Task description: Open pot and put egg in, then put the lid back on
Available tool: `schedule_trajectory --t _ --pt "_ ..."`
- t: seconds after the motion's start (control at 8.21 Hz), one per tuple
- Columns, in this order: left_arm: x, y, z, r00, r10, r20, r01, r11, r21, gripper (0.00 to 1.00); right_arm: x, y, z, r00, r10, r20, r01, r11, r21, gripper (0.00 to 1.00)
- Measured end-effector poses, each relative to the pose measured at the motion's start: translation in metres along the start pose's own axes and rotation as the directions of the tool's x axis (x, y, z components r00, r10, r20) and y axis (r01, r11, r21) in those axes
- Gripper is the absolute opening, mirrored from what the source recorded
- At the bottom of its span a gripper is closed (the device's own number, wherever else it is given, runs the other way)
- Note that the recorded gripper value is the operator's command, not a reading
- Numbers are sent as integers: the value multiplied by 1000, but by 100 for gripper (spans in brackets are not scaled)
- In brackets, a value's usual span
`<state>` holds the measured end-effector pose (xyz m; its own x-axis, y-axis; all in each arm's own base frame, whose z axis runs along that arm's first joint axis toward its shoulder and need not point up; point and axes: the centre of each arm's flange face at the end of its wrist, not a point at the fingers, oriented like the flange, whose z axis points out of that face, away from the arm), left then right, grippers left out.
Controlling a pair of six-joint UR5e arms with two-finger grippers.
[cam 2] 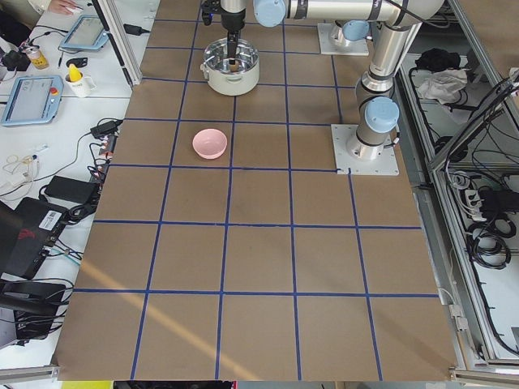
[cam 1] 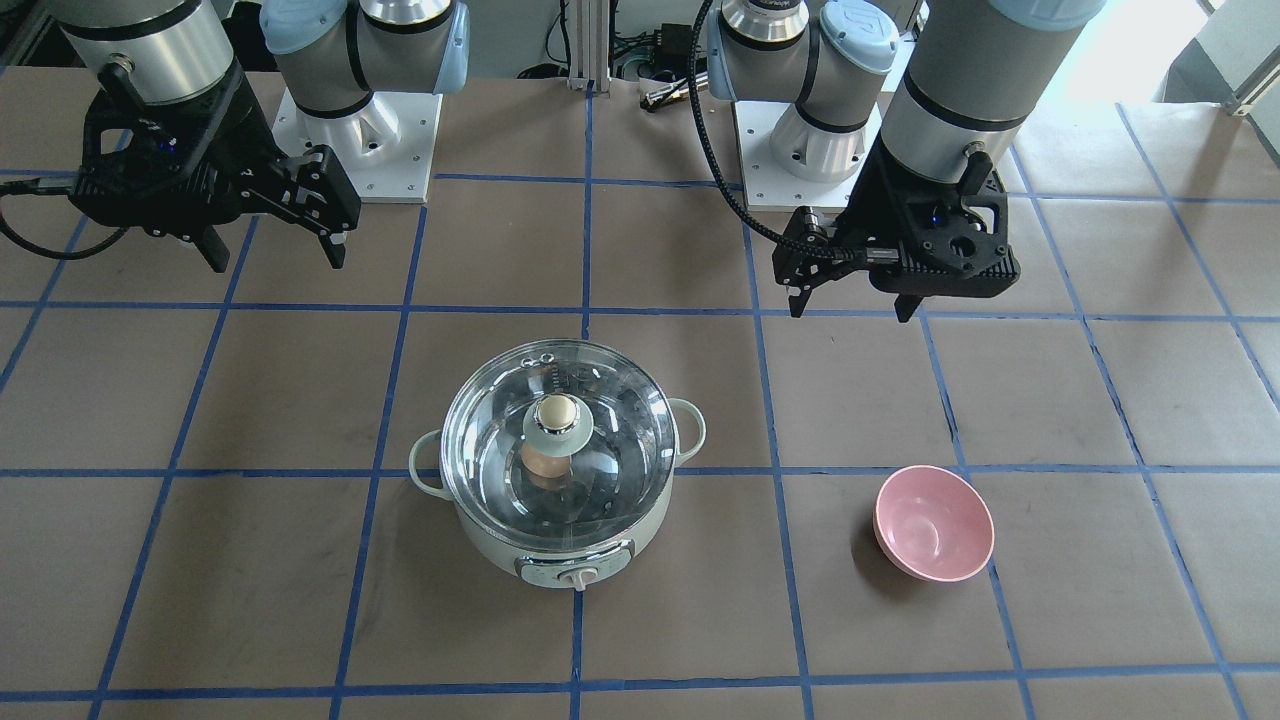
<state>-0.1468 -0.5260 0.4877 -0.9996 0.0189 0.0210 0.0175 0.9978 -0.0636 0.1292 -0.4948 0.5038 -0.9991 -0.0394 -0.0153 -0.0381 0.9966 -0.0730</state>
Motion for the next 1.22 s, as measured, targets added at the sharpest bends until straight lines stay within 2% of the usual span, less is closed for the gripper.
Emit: schedule_trajectory --t 0.37,1.22 --pt "0 -1 1 1000 0 2 0 1000 1 100 3 -2 -1 999 -39 -23 39 999 14 100" --pt "-7 3 -6 999 -5 45 4 1000 11 100 2 -6 -2 999 -50 -18 50 998 37 100"
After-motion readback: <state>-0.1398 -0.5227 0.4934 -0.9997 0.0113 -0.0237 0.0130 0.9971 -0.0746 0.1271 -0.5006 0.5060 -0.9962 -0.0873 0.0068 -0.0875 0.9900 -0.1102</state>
